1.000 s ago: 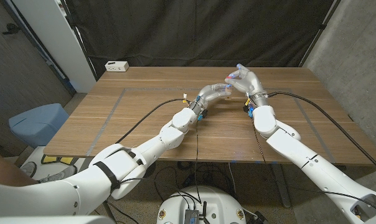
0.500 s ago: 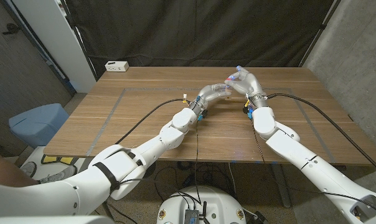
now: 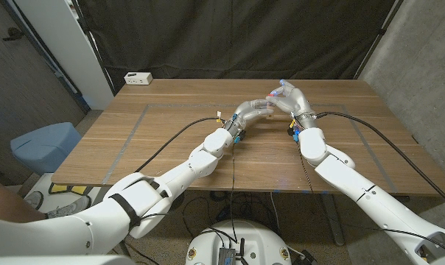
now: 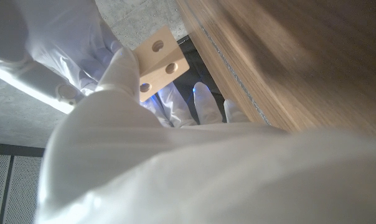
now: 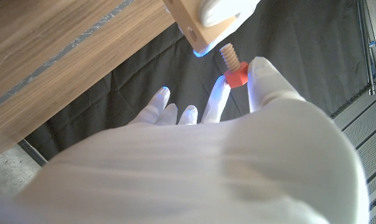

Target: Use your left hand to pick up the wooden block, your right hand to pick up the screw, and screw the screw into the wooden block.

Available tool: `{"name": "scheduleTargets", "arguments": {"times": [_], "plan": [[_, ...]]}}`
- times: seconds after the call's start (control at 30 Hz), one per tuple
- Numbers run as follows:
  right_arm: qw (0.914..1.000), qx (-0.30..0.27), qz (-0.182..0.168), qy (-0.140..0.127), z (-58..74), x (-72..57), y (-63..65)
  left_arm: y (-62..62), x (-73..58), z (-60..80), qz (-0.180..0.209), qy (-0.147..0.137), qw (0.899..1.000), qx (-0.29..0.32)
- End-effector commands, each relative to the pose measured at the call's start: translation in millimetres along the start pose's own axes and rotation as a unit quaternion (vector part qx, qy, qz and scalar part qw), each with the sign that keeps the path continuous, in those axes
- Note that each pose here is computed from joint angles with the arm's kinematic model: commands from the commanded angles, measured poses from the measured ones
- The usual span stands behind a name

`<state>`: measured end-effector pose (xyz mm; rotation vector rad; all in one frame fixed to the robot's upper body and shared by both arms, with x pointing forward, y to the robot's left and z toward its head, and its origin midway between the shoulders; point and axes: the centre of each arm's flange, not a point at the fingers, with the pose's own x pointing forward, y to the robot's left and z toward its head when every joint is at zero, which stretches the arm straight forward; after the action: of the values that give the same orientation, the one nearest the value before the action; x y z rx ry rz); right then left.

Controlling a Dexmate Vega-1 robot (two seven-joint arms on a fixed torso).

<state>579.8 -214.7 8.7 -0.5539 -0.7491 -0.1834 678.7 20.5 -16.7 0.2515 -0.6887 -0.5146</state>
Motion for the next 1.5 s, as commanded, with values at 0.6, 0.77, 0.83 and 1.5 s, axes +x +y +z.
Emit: {"name": "scheduleTargets", "arguments": {"times": [0.6, 0.77, 0.83, 1.5], "plan": [[1.0000, 0.001, 0.002, 0.006, -4.6, -1.9, 0.0, -1.4, 2.6, -1.1, 0.000, 0.004, 1.000, -0.001], [1.0000, 0.001, 0.003, 0.006, -4.6, -2.3, 0.1, -1.5, 2.5, -1.5, 0.000, 0.004, 1.000, 0.000], [1.0000, 0.000, 0.003, 0.007, -4.5, -2.3, 0.4, -1.2, 2.3, -1.5, 0.000, 0.004, 1.000, -0.001], [1.0000, 0.002, 0.005, 0.008, -5.7, -0.8, 4.0, 0.6, 1.9, -1.6, -0.002, 0.004, 1.000, 0.001]]}}
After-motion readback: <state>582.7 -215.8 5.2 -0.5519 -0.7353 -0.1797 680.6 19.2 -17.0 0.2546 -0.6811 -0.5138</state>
